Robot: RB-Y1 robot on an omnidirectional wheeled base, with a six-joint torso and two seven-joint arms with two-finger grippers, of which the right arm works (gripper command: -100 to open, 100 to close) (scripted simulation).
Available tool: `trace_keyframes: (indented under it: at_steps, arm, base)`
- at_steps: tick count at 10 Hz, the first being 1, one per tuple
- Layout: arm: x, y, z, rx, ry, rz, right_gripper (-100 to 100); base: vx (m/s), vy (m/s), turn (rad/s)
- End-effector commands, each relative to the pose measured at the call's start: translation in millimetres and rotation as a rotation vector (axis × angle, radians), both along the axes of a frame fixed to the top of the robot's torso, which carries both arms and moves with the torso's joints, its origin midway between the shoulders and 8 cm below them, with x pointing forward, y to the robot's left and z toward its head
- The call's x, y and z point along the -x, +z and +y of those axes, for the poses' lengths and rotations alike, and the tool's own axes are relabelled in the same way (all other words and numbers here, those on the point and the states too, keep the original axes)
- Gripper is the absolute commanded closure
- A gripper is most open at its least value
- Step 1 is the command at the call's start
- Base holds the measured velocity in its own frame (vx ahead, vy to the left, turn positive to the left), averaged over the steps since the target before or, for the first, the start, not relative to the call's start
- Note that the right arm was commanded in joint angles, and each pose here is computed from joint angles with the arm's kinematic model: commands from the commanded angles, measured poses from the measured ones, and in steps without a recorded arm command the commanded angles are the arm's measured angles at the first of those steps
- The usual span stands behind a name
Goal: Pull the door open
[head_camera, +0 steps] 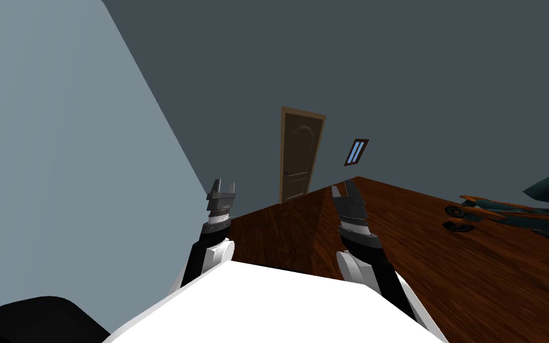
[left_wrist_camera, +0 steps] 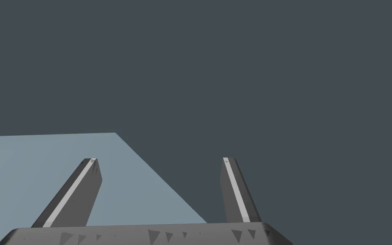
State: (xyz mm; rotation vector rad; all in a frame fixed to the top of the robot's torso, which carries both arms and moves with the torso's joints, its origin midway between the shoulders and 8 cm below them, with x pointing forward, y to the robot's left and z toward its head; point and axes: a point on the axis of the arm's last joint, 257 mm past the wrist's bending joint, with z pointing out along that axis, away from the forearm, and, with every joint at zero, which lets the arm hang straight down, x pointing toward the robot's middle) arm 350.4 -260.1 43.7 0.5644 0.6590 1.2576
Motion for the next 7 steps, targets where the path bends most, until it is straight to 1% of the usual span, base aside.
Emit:
trace_keyframes:
  at_steps: [1, 2, 4, 5, 7]
  arm:
    - [-6.3, -9.8, 0.4, -0.001, 0.011, 0.017, -100]
    - [-8.5, -13.3, 0.4, -0.002, 0.015, 0.024, -100]
    - [-17.7, -28.3, 0.5, -0.004, 0.031, 0.050, -100]
    - [-20.6, -33.4, 0.5, -0.005, 0.036, 0.059, -100]
    - [-26.4, -43.6, 0.2, -0.007, 0.046, 0.077, -100]
  base:
    - [0.071, -0.005, 0.077]
    - [0.114, -0.010, 0.066]
    - [0.135, -0.017, 0.083]
    - [0.128, -0.022, 0.081]
    - [0.082, -0.013, 0.051]
